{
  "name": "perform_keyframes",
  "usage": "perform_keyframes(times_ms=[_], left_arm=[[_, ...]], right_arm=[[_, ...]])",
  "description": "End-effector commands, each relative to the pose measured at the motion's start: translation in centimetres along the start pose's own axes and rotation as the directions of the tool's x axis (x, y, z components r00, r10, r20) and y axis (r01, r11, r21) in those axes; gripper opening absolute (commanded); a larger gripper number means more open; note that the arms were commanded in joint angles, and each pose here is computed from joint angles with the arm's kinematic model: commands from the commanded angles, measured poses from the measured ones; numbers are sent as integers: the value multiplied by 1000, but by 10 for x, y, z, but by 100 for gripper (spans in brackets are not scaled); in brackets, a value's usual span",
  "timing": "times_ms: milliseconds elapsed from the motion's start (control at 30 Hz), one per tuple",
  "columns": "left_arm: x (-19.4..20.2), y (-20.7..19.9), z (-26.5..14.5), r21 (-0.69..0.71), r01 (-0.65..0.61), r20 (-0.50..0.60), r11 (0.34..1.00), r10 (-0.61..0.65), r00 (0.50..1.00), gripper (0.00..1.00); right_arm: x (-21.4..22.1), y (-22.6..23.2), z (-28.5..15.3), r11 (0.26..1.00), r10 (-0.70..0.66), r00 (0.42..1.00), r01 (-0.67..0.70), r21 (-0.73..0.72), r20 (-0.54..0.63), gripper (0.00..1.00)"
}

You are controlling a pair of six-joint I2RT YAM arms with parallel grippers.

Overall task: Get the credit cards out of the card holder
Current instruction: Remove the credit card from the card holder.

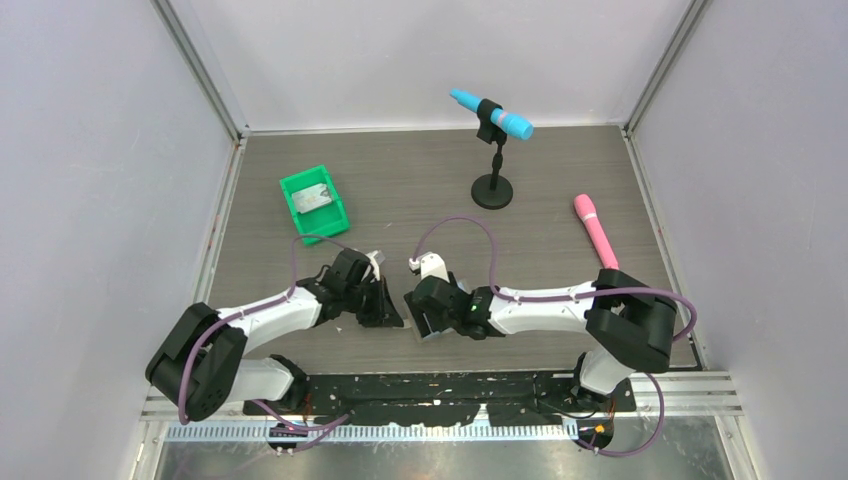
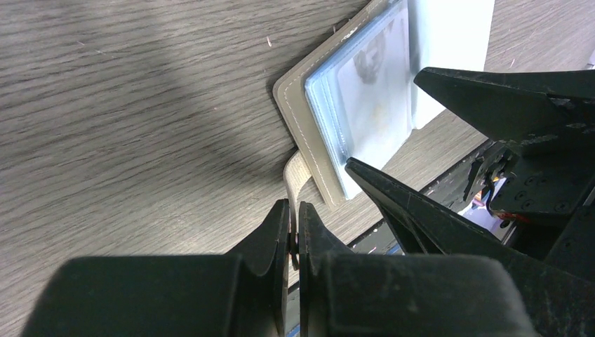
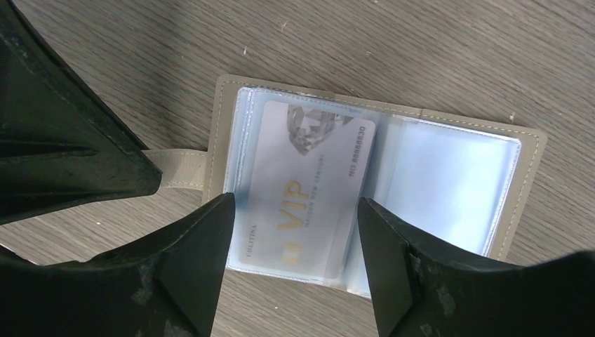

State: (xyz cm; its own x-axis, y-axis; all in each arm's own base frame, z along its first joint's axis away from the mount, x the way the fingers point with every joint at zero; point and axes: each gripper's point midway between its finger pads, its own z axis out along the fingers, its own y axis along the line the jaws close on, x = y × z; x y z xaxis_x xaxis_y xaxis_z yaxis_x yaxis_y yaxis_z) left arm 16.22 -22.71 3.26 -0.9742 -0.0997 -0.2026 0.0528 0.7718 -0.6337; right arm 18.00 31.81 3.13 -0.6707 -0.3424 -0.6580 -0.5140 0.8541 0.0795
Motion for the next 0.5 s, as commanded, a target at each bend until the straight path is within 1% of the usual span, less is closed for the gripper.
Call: perform_keyframes(times_ms=[0,133,300,467], left_arm=[[-3,-8,-3,33,-21,22,999,21,1000,0],[-3,-8,-3,34,-22,22,999,22,1000,0],[-2,-6,-3,27,-22,20,999,22,1000,0],[-2,-2,-3,2,-29,19,1000,29,999,0]], right_arm=[[-17,12,1,1000,23,999,-22,-19,48,73],[-16,11,3,1000,18,999,-18,-11,44,74],[-13,1,2,999,10,999,-11,39,40,67],[-17,-3,-5,999,17,998,-20,49,57,66]])
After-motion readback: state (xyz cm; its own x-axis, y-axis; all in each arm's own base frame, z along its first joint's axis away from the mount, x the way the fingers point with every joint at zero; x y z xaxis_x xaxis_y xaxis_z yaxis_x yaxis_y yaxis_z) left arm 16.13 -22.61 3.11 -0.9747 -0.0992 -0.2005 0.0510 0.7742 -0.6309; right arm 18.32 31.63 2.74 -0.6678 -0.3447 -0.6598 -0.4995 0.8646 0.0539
